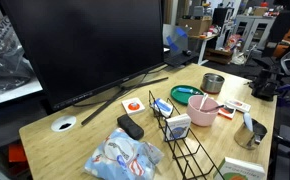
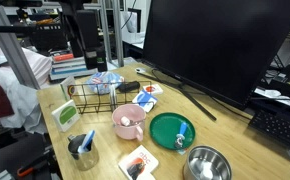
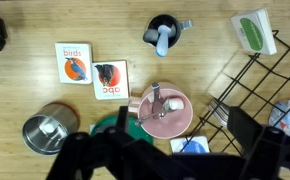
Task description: Move the pink cup closer to the book and silver cup
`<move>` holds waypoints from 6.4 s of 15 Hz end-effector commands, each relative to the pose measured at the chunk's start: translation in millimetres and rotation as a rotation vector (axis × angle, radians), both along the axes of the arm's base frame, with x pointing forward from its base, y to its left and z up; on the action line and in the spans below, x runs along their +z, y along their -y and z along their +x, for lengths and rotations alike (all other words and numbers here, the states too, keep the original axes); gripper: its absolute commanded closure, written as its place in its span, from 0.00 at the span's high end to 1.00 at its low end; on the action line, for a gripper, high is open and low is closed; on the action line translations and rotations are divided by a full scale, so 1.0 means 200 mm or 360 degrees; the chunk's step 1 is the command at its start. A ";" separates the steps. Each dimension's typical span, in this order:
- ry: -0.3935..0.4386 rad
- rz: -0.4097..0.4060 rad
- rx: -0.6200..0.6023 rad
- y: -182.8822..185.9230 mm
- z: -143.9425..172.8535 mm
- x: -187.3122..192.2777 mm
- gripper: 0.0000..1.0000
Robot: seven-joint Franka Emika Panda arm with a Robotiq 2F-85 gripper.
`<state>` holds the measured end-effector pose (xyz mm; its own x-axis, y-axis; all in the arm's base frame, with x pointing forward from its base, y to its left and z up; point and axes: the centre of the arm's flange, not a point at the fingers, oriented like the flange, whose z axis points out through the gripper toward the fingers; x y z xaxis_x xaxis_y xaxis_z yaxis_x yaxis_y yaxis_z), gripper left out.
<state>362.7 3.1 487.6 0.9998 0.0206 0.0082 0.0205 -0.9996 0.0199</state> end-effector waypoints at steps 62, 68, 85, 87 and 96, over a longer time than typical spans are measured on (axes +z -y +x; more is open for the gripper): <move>-0.0120 0.0176 -0.1917 0.49 0.37 -1.00 1.00; -0.0140 0.0226 -0.2045 0.51 0.42 -1.03 1.00; -0.0235 0.0219 -0.2486 0.51 0.65 -1.35 1.00; -0.0257 0.0207 -0.2532 0.49 0.63 -1.36 1.00; -0.0265 0.0187 -0.2610 0.43 0.61 -1.40 0.73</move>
